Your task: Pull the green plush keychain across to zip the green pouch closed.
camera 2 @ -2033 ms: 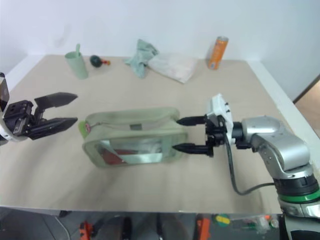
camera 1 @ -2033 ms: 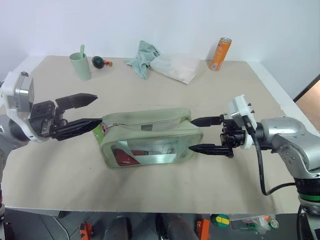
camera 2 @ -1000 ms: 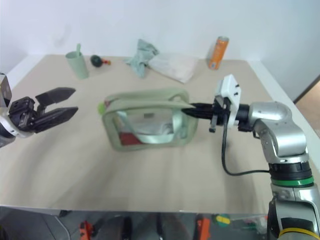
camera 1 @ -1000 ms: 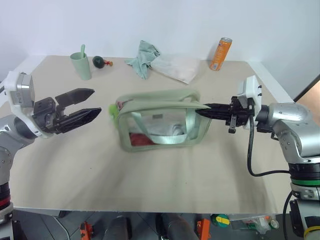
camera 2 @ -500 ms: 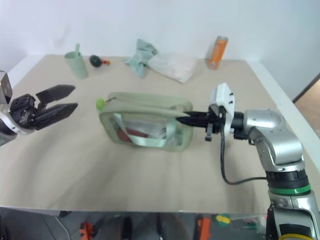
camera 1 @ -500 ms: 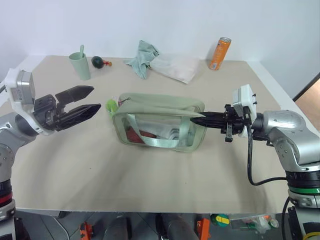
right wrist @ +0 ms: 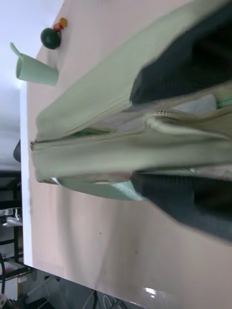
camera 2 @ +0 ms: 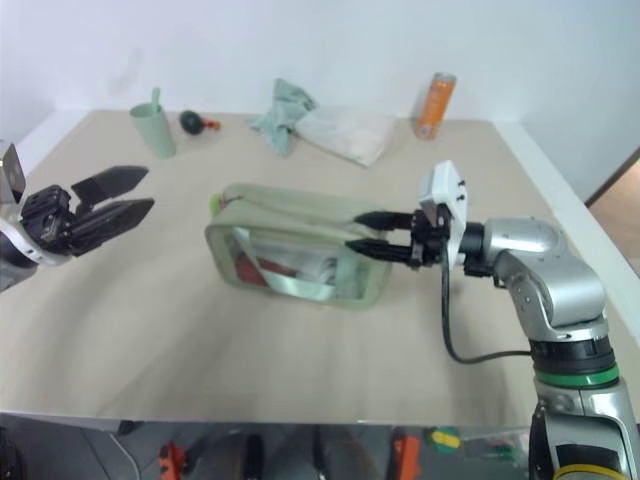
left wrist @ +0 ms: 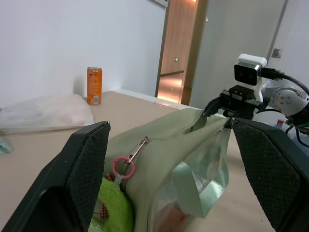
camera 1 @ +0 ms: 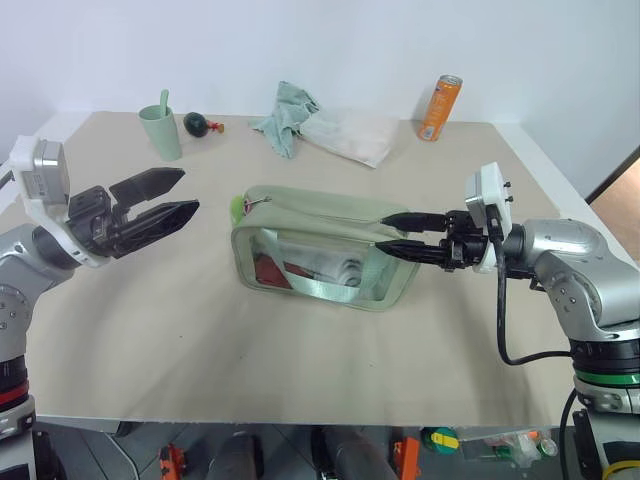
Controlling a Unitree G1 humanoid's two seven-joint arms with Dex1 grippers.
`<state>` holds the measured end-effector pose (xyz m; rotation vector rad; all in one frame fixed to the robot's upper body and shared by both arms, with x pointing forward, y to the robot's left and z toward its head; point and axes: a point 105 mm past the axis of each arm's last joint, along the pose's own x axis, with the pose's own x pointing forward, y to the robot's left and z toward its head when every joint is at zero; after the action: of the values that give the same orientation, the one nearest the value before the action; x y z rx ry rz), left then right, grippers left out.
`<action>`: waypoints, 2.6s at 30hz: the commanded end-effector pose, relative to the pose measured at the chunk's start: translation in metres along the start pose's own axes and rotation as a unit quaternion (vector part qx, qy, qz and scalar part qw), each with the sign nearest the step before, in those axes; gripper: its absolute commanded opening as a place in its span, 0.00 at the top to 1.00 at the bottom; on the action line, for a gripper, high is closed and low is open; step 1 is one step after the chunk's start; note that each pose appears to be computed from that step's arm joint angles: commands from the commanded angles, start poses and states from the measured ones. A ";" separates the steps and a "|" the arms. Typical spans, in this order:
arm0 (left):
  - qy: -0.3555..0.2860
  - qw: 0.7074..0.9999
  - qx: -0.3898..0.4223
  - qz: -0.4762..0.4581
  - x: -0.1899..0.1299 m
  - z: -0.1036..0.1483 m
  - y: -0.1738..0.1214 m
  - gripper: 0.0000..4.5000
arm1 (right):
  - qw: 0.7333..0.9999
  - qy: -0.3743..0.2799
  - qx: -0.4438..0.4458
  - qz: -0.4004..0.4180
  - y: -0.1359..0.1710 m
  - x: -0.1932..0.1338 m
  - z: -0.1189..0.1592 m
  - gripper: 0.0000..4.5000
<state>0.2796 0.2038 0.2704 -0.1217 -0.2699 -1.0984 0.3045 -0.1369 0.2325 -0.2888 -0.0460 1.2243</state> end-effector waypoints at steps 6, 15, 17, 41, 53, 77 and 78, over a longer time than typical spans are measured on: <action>0.003 1.000 0.004 0.018 -0.007 -0.001 0.006 0.07 | 1.000 -0.007 -0.023 -0.014 0.000 -0.008 0.012 0.01; 0.005 1.000 0.001 0.013 -0.006 -0.003 0.004 0.07 | 0.999 0.018 -0.013 -0.032 0.003 -0.038 0.011 0.01; 0.005 1.000 0.000 0.009 -0.006 -0.003 0.004 0.07 | 0.999 0.025 -0.011 -0.039 0.003 -0.040 0.007 0.01; 0.042 0.995 -0.005 -0.094 0.019 -0.010 -0.025 0.07 | 0.999 0.018 0.004 -0.048 0.013 -0.029 -0.014 0.91; 0.130 0.983 -0.017 0.131 -0.001 -0.073 0.055 0.07 | 0.998 0.036 0.009 -0.040 0.015 -0.026 -0.021 0.99; 0.118 0.981 -0.087 0.130 0.027 -0.108 0.066 0.07 | 0.998 0.035 0.009 -0.054 0.020 -0.028 -0.024 0.99; 0.119 0.980 -0.090 0.129 0.028 -0.109 0.065 0.07 | 0.998 0.035 0.009 -0.054 0.020 -0.029 -0.024 0.99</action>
<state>0.3666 0.1874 0.1651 -0.1993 0.0858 -0.8432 0.2851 -0.1649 0.2030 -0.2868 0.0349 1.0955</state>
